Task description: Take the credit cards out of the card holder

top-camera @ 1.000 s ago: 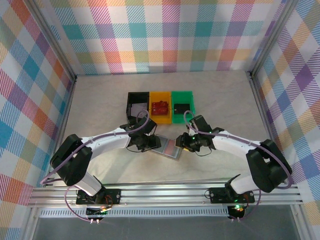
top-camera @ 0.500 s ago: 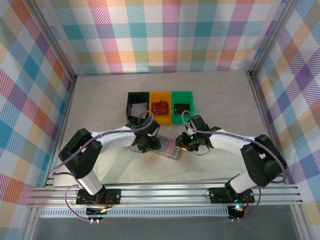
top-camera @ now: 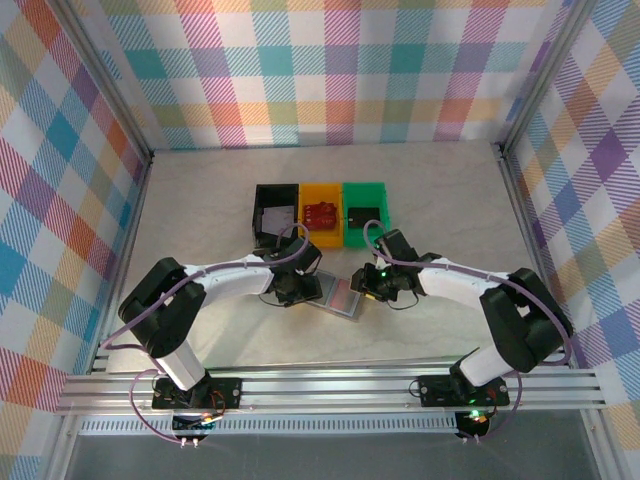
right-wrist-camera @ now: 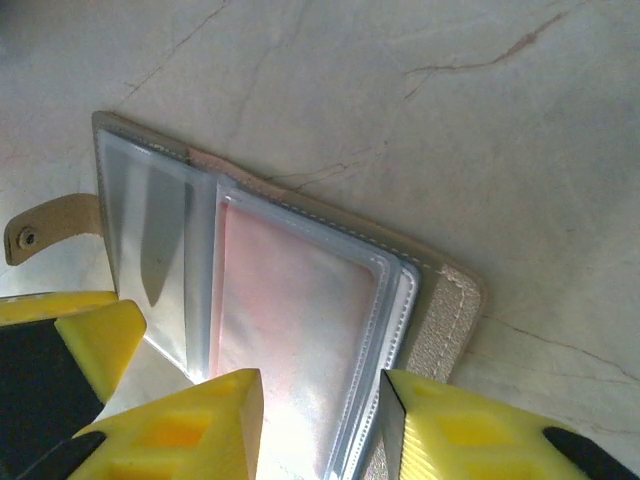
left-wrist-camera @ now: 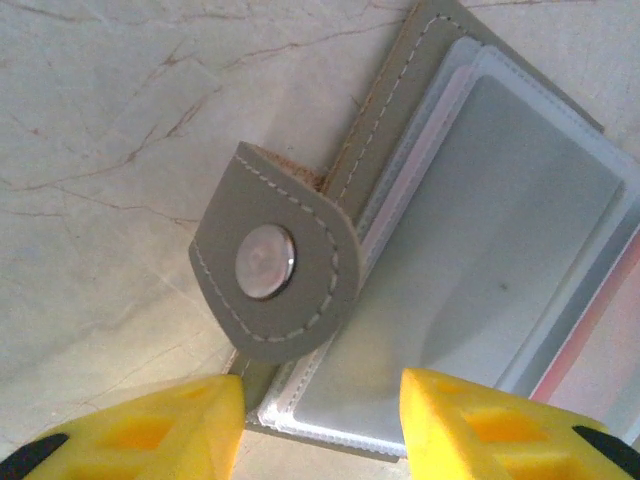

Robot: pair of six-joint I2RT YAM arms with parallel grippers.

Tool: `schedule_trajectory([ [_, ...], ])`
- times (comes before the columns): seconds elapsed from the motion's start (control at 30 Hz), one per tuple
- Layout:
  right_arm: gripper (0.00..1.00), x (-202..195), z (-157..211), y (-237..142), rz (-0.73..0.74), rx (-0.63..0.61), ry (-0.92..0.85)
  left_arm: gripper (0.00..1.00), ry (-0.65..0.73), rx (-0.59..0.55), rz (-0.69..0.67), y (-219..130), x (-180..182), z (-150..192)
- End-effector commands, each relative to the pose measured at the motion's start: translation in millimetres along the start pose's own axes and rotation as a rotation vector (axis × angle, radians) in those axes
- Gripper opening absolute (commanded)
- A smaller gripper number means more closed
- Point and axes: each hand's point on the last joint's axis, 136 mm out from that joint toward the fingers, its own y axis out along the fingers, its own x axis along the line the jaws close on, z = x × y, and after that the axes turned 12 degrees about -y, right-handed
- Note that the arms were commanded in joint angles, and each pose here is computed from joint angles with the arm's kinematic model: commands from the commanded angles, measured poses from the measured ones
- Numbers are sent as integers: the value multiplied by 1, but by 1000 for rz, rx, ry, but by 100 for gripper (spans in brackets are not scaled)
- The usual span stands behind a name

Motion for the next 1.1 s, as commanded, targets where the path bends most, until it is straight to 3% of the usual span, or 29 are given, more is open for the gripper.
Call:
schedule_trajectory([
  [0.0, 36, 4, -6, 1, 3, -3, 14, 47, -1, 81, -52, 27, 20, 29],
  [0.63, 32, -4, -11, 14, 58, 4, 29, 47, -9, 108, -46, 48, 26, 48],
  [1.07, 21, 9, -15, 12, 28, -11, -1, 47, -6, 116, -47, 52, 27, 53],
])
